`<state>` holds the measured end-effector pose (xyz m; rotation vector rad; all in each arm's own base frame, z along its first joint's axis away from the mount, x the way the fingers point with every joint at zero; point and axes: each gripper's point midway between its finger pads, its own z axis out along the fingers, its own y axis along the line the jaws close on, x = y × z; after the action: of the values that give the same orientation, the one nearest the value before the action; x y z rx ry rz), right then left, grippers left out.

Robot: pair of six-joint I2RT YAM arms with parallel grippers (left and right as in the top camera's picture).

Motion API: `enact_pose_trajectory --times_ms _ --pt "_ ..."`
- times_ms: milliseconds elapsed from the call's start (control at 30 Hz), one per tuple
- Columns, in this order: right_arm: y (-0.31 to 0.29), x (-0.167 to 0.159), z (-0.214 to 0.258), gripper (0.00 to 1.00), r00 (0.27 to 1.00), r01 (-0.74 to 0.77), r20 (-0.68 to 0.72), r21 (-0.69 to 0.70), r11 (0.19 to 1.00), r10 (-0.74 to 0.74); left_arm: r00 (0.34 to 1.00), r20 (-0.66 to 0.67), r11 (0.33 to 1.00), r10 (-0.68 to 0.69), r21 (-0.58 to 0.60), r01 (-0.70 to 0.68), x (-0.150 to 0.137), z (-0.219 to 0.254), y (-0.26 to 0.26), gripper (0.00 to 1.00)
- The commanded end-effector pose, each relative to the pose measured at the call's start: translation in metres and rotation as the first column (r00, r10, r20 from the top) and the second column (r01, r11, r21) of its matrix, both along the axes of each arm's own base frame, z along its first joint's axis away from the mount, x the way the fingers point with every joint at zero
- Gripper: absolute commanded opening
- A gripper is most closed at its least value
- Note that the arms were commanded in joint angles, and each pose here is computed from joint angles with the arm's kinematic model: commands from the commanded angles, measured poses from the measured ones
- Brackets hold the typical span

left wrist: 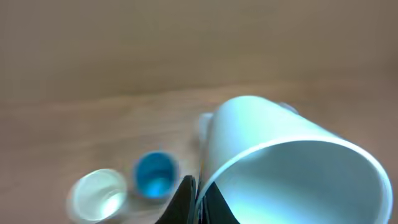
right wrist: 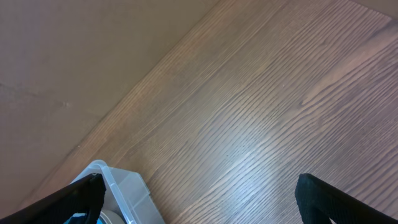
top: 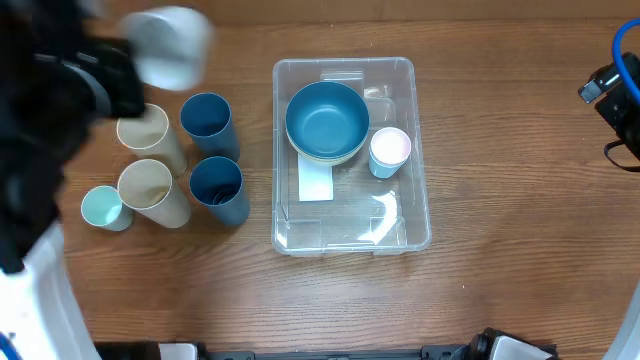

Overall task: Pack container
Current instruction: 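Lower the grey cup into the pink cup in the bin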

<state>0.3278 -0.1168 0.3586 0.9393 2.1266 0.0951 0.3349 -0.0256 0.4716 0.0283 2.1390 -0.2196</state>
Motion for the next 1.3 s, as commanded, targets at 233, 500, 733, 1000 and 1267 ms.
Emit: enact_pose_trajectory --times_ms 233,500,733,1000,1267 --pt "-0.001 0.001 0.001 1.0 1.0 0.0 0.006 0.003 1.0 0.0 0.758 -0.329 0.733 -0.563 0.225 0.642 0.03 -0.141 -0.235 0.04" --pt "-0.001 0.001 0.001 1.0 1.0 0.0 0.006 0.003 1.0 0.0 0.696 -0.482 0.683 -0.532 0.242 0.69 0.075 -0.254 -0.286 0.04" --pt "-0.001 0.001 0.001 1.0 1.0 0.0 0.006 0.003 1.0 0.0 0.693 -0.494 0.693 -0.525 0.225 0.685 0.096 -0.297 -0.304 0.05" --pt "-0.001 0.001 0.001 1.0 1.0 0.0 0.006 0.003 1.0 0.0 0.68 -0.54 0.711 -0.495 0.197 0.675 0.083 -0.298 -0.299 0.15" --pt "-0.001 0.001 0.001 1.0 1.0 0.0 0.006 0.003 1.0 0.0 0.764 -0.538 0.764 -0.356 0.303 0.569 0.067 -0.256 -0.259 0.33"
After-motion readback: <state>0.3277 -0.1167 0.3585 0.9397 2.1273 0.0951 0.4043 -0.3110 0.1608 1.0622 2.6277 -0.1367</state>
